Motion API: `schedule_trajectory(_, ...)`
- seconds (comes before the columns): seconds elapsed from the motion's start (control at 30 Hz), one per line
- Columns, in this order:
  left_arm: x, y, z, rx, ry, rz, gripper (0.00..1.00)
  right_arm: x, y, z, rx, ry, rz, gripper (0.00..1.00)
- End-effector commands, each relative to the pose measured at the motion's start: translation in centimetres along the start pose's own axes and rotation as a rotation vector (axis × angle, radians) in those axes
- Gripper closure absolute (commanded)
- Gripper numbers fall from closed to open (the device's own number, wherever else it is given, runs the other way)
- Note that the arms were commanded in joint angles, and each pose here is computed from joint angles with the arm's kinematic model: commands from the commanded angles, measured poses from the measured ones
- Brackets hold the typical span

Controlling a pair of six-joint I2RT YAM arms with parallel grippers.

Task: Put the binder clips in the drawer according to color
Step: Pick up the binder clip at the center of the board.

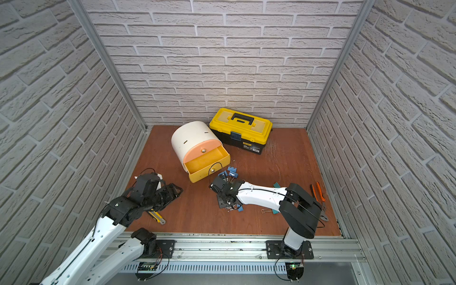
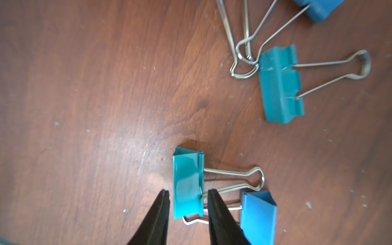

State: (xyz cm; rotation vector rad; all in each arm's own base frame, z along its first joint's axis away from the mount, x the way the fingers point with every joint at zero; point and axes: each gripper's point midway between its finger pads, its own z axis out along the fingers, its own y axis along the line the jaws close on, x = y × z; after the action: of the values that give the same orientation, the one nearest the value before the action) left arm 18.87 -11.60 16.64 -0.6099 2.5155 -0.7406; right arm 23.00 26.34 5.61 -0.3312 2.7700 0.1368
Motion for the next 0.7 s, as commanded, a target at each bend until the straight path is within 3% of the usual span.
schedule_trajectory(0.0, -1.3, -2.0, -0.5, 0.030, -0.028, 0.041, 0.30, -0.1, -0.6, -1.5, 0.010, -0.035, 0.003, 0.68)
schedule_trajectory(0.67, -1.3, -2.0, -0.6, 0.030, -0.027, 0.031, 0.30, 1.0, 1.1, 2.9, 0.020, 0.077, -0.043, 0.61)
